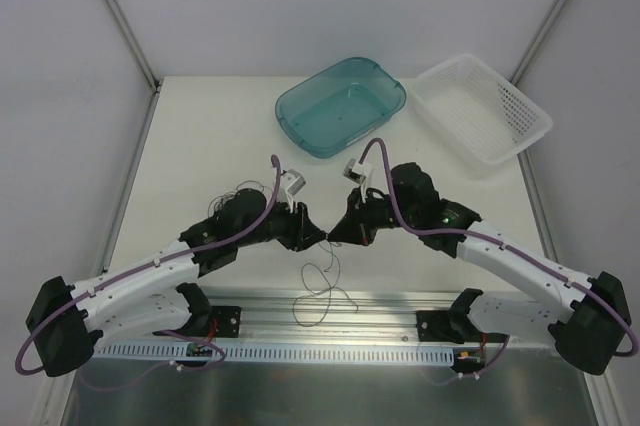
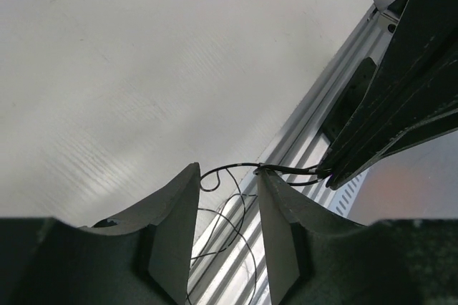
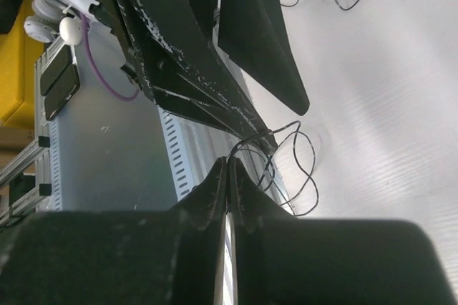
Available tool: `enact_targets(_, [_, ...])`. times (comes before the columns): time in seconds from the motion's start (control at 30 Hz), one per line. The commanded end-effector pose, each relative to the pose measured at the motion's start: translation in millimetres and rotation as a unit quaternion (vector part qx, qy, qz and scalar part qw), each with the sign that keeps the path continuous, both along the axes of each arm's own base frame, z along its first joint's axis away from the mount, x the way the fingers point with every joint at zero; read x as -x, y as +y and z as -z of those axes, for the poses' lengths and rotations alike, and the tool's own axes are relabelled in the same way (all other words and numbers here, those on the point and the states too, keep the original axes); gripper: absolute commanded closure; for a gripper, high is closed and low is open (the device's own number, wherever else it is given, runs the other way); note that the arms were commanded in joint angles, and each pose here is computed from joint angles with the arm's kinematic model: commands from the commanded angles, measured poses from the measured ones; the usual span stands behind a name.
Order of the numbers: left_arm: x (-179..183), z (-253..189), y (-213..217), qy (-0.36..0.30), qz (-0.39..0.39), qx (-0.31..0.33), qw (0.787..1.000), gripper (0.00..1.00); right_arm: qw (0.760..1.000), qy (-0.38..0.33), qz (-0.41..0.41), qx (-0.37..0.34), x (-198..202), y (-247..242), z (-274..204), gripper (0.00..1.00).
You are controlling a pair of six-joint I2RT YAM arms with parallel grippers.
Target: Untangle the cables
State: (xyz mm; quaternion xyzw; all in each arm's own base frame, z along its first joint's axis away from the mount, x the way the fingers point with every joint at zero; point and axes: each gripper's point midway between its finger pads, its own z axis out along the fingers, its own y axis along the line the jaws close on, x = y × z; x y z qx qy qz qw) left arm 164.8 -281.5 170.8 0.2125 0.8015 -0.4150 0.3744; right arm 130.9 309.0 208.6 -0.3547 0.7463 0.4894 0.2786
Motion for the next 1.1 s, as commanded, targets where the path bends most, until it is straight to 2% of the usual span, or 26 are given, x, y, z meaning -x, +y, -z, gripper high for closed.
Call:
enact_targets(0.0, [0.9, -13.4, -2.6, -0.055, 0.027, 0.029, 0.998, 0.61, 0.998, -0.003, -0.048, -0.038, 11.4, 8.4, -16.9, 0.99])
enact_targets(0.23, [25.8, -31.2, -12.6, -0.096, 0.103, 0.099, 0.985, 0.61, 0.997, 0.012, -0.058, -0.039, 11.2, 10.6, -13.6, 0.99])
enact_targets(0.4, [39.8, -33.9, -16.1, -0.1, 0.146, 0.114, 0.978, 0.59, 0.999, 0.012, -0.03, -0.016, -1.8, 6.7, -1.1, 0.99])
enact_targets(0.57, [42.9, -37.4, -15.9, -0.107, 0.154, 0.122, 0.975, 0.56, 1.0, 0.016, -0.015, 0.006, -7.1, 0.9, 9.7, 0.99])
enact_targets(0.67, [50.1, -40.7, -18.8, -0.1, 0.175, 0.131, 0.971, 0.61, 1.0, 0.016, -0.008, 0.013, -9.3, -0.5, 12.1, 0.99])
enact_targets(0.8, [47.5, -36.7, -23.2, -0.081, 0.172, 0.128, 0.973, 0.72, 1.0, 0.02, -0.011, 0.01, -8.9, 1.5, 8.5, 0.97])
enact_targets(0.83, [46.6, -32.9, -24.8, -0.073, 0.172, 0.124, 0.975, 0.8, 1.0, 0.019, -0.013, 0.007, -8.4, 1.9, 6.3, 0.97])
enact_targets(0.93, [45.7, -30.6, -26.9, -0.064, 0.172, 0.123, 0.975, 0.95, 1.0, 0.014, -0.008, 0.011, -9.7, -0.4, 4.8, 0.97])
enact_targets(1.0, [45.7, -32.0, -27.6, -0.066, 0.173, 0.127, 0.974, 1.0, 1.0, 0.011, -0.003, 0.019, -10.9, -2.6, 7.8, 0.96])
enact_targets(1.07, [45.8, -35.2, -27.3, -0.068, 0.17, 0.135, 0.974, 1.0, 1.0, 0.012, 0.0, 0.024, -10.6, -4.5, 10.3, 0.95])
